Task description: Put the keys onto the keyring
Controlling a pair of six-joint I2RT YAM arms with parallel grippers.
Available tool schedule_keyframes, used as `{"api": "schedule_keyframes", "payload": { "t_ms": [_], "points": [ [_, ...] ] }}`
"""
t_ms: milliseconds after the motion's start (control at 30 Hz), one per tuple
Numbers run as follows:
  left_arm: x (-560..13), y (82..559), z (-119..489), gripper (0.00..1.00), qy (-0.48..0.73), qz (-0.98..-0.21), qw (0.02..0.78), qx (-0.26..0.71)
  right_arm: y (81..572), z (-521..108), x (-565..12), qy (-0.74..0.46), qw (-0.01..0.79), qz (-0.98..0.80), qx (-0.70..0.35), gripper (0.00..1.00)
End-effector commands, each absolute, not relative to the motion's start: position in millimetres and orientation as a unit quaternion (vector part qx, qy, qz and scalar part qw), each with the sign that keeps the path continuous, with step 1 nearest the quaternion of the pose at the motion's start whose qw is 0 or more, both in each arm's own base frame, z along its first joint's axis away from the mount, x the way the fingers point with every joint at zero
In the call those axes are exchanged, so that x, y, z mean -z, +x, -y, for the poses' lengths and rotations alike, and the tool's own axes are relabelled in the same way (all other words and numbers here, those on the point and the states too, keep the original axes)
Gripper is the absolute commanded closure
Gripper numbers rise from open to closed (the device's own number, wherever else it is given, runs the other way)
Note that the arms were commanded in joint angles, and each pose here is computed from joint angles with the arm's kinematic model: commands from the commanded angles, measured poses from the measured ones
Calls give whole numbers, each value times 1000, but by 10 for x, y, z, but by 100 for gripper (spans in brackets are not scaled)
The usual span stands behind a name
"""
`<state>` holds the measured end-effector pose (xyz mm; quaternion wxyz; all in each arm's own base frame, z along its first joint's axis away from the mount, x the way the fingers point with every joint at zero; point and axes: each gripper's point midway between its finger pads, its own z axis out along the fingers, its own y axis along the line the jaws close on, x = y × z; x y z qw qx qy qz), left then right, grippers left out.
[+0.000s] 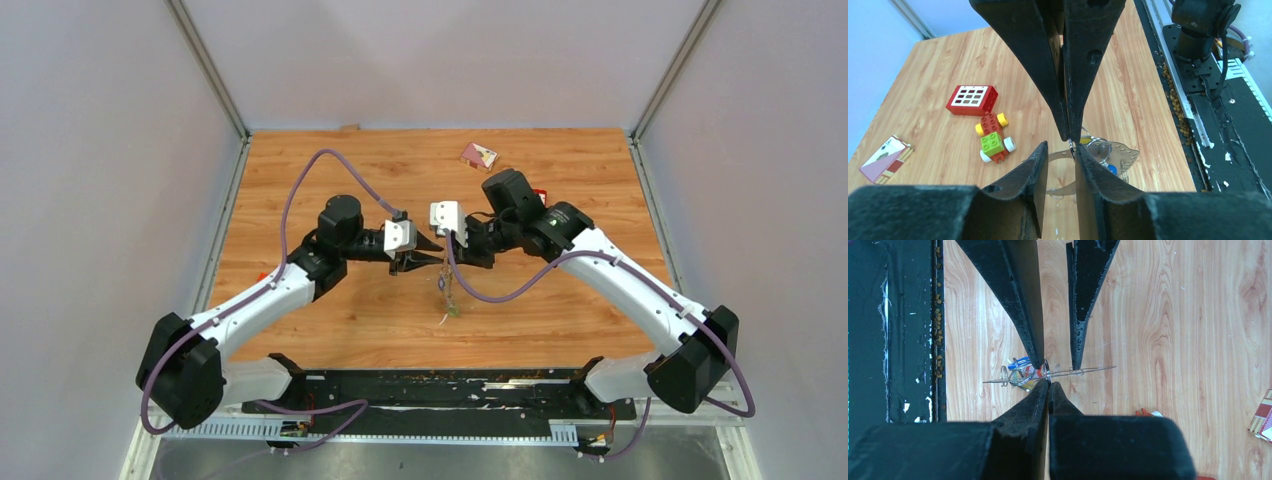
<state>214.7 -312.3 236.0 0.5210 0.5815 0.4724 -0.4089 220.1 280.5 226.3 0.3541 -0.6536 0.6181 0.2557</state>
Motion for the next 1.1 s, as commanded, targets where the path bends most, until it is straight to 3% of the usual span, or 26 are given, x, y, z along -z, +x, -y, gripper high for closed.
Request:
{"api": "schedule_keyframes", "payload": {
  "t_ms": [0,533,967,1067],
  "points": [
    [-2472,2157,3179,69,576,-456,537,414,2248,-2911,-2492,-650,386,-600,-262,100],
    [-2363,2113,3208,72,578,-460,525,423,2244,-2939,-2472,-644,391,-600,-270,100],
    [-2383,2098,3224,100,575,-462,521,430,2248,-2920,-2416,-644,388,-603,-266,100],
    [-2407,2076,3206,100,575,-459,525,429,2255,-2890,-2376,-645,387,-605,-259,100]
  ]
}}
